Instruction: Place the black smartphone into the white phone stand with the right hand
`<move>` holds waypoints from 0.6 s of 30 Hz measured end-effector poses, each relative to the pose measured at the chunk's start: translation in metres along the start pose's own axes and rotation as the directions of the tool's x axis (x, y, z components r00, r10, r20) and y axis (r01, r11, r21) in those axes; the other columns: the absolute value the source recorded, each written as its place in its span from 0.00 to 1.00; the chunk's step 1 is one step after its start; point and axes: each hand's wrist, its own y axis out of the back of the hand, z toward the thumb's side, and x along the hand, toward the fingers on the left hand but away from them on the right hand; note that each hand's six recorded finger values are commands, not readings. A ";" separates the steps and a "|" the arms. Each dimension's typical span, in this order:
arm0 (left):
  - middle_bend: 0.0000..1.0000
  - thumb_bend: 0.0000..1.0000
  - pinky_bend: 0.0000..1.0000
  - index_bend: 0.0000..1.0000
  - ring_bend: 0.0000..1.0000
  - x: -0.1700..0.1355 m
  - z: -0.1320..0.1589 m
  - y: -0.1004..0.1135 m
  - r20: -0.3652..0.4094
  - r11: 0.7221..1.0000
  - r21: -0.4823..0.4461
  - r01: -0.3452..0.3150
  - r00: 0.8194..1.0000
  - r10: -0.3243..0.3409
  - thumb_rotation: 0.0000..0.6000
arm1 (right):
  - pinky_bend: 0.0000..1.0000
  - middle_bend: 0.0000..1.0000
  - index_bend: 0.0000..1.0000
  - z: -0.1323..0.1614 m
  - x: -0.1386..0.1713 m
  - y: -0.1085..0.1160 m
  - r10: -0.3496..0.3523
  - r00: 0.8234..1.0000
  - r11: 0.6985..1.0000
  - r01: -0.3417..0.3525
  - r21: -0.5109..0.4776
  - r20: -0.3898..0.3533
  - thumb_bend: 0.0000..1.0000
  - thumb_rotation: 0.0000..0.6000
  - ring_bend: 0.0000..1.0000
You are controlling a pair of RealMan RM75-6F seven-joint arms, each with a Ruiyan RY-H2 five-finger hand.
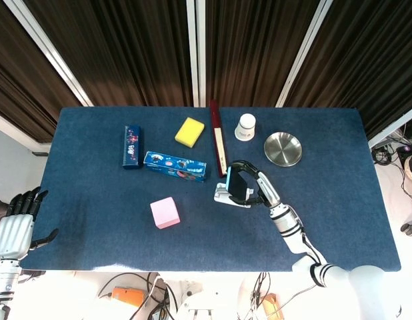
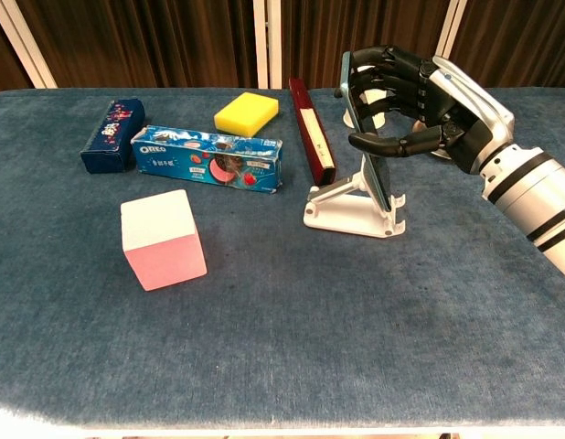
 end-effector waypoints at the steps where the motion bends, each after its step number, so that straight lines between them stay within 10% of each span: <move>1: 0.03 0.14 0.00 0.09 0.00 0.000 0.000 0.000 0.000 1.000 -0.001 0.000 1.000 0.000 1.00 | 0.31 0.37 0.37 -0.001 0.000 0.000 0.000 1.000 1.000 0.000 -0.001 0.002 0.31 1.00 0.22; 18: 0.03 0.14 0.00 0.09 0.00 0.000 -0.003 -0.004 -0.005 1.000 -0.010 0.008 1.000 -0.008 1.00 | 0.18 0.25 0.18 -0.007 0.004 -0.001 0.024 0.999 1.000 -0.024 -0.002 0.026 0.28 1.00 0.12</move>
